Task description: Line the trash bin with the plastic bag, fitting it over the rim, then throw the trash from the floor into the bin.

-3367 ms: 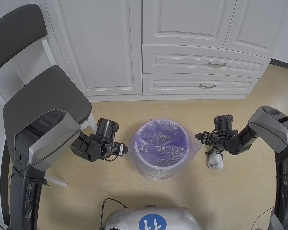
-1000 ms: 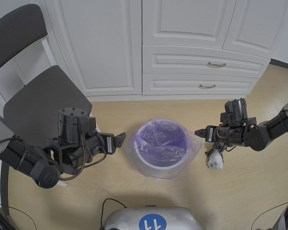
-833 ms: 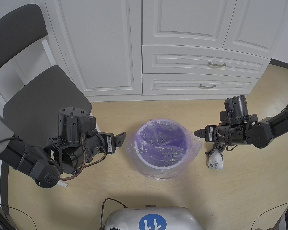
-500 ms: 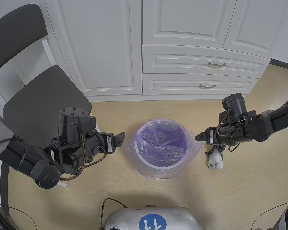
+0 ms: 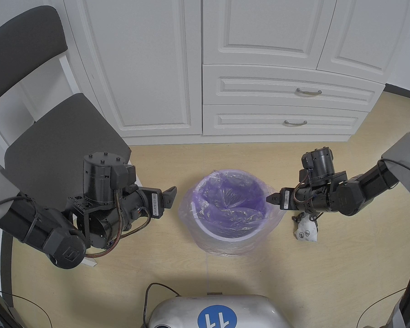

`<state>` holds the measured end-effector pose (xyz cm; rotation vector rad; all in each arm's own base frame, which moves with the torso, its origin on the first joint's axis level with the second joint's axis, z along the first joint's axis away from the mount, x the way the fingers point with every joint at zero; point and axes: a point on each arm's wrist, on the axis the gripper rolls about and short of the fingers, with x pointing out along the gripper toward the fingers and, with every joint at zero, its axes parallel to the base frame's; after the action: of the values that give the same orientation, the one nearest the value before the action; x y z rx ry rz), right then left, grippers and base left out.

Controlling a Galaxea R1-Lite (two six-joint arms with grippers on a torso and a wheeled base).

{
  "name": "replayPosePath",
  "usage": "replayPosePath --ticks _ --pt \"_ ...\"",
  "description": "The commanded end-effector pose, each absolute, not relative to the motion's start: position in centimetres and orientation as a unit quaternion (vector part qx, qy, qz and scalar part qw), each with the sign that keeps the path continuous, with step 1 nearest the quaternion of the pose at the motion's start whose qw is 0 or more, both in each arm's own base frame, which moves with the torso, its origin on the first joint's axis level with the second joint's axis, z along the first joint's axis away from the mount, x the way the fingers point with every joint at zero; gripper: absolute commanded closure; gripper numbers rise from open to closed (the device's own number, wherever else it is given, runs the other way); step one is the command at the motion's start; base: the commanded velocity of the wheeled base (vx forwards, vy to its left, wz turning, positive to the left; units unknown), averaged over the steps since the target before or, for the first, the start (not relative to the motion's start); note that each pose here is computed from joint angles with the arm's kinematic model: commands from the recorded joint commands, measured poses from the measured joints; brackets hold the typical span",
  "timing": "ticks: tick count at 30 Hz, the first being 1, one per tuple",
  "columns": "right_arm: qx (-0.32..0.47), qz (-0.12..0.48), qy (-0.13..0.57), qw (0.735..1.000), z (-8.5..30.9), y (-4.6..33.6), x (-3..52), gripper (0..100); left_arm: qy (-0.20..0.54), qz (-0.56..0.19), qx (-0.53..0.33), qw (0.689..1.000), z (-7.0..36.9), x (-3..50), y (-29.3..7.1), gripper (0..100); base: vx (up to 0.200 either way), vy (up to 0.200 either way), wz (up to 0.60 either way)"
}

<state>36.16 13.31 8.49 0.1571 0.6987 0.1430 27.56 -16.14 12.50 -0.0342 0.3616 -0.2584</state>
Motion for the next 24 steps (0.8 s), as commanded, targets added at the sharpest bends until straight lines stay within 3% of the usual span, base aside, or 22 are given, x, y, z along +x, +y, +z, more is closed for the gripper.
replayPosePath --ticks 1,5,18,24 --pt "0.099 0.067 0.344 0.931 5.3 14.8 38.0 0 0.183 -0.127 -0.015 0.975 12.2 27.6 -16.2 0 0.000 0.000 0.00" --pt "0.141 0.052 0.336 0.930 4.1 15.5 39.7 0 0.184 -0.128 -0.014 0.974 12.1 27.6 -16.3 0 0.000 0.000 0.00" --pt "0.152 0.045 0.356 0.921 1.2 17.4 41.7 0 0.192 -0.139 -0.008 0.971 11.5 27.4 -17.0 0 0.000 0.000 0.00" --pt "0.143 0.039 0.383 0.912 1.9 17.6 41.7 0 0.193 -0.141 -0.007 0.971 11.5 27.3 -17.1 0 0.000 0.000 0.00"
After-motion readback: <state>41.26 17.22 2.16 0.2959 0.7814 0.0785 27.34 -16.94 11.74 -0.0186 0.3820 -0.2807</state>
